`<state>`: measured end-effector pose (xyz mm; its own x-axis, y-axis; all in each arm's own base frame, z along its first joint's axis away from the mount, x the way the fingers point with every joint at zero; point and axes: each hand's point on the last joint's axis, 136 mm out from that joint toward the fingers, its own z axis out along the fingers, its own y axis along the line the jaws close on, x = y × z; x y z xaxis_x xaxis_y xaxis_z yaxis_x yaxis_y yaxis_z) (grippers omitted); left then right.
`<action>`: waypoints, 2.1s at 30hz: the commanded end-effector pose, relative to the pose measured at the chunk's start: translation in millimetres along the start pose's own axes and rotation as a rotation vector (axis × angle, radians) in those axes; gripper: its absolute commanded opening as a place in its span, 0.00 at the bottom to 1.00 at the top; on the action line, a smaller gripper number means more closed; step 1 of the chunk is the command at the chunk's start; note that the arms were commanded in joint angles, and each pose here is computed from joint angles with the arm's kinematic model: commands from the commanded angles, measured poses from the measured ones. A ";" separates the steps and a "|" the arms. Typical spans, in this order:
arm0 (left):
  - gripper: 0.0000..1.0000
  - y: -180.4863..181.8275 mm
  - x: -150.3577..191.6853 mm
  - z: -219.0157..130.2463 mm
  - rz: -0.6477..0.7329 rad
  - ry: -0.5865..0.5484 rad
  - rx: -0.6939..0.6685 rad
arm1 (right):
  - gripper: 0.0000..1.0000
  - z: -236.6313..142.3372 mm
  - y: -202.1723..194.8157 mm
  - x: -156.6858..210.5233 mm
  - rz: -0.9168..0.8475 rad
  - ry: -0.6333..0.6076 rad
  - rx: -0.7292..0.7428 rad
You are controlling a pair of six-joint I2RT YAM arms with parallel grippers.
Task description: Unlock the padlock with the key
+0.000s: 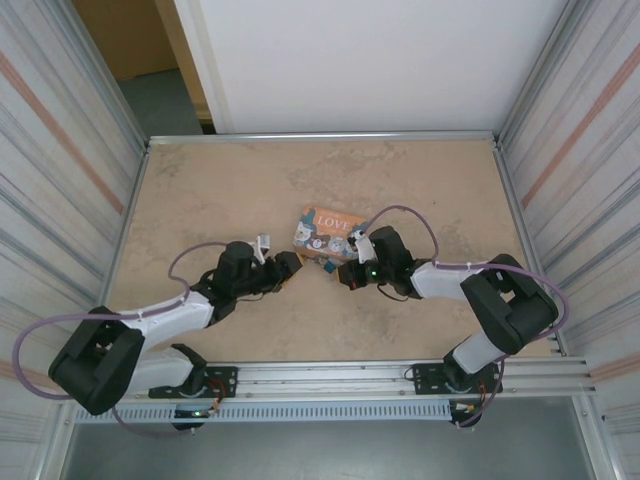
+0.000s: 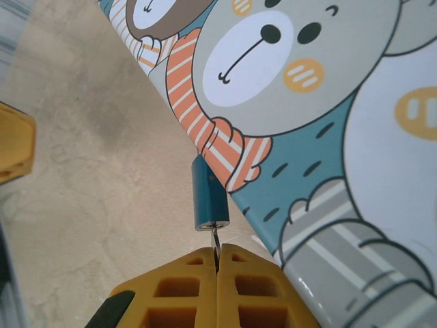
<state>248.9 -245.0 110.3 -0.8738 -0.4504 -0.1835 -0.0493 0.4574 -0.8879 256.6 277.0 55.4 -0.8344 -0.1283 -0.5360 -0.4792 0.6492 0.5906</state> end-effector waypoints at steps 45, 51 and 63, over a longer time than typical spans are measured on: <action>0.29 29.3 10.8 66.4 -0.221 -0.042 0.131 | 0.00 18.6 53.6 -8.0 0.182 0.110 -0.153; 0.29 26.8 11.4 71.3 -0.216 -0.037 0.135 | 0.00 19.3 57.4 -9.6 0.240 0.115 -0.170; 0.08 22.9 12.5 75.4 -0.185 -0.036 0.135 | 0.11 14.1 57.8 -7.3 0.286 0.098 -0.170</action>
<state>273.6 -289.3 54.5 -0.8269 -0.5624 -0.0009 -0.1651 0.2443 -0.9555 242.4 311.8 59.3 -0.9741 -0.0128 -0.2259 -0.1863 0.6124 0.7683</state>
